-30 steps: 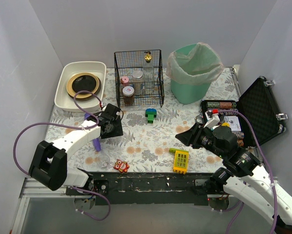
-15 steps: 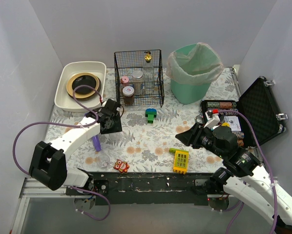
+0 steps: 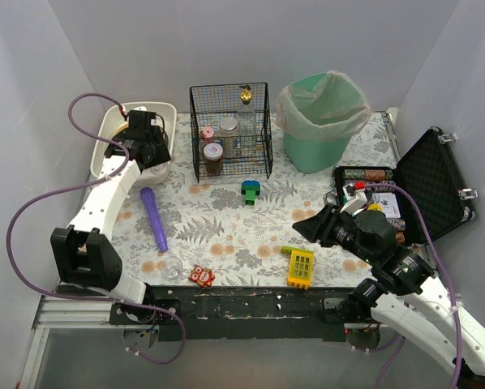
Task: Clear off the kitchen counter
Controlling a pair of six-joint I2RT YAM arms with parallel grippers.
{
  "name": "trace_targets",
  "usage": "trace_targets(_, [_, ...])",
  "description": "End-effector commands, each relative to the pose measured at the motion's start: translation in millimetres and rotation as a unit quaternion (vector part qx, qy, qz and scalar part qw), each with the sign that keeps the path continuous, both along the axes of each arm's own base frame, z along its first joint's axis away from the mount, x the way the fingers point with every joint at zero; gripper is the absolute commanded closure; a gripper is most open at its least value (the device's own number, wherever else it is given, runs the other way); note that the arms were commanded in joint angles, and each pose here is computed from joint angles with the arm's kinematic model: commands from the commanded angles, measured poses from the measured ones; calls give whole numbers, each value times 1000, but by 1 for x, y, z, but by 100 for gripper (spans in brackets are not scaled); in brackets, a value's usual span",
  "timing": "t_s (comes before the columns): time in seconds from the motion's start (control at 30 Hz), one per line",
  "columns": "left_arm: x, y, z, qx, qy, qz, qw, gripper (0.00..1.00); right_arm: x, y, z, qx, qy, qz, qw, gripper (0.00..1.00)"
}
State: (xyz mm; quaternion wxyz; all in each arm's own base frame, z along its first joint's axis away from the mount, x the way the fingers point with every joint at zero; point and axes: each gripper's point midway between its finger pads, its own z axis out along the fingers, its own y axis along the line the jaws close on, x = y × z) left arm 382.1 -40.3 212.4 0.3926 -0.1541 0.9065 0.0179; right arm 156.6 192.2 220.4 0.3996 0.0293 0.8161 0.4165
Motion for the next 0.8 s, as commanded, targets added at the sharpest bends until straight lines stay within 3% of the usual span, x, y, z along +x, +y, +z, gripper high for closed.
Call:
trace_targets(0.0, [34,26,7,10,-12,10,1000,100,2,-4,10,5,-18,-9,1000,49])
trace_targets(0.3, [79,61,-15,-5,-8,41,999,100,3,-12,10,-9,-23,-24,999,49])
trace_targets(0.77, [104,53,-64,-17,36,13,999,100,7,-13,7,-22,-25,-27,999,49])
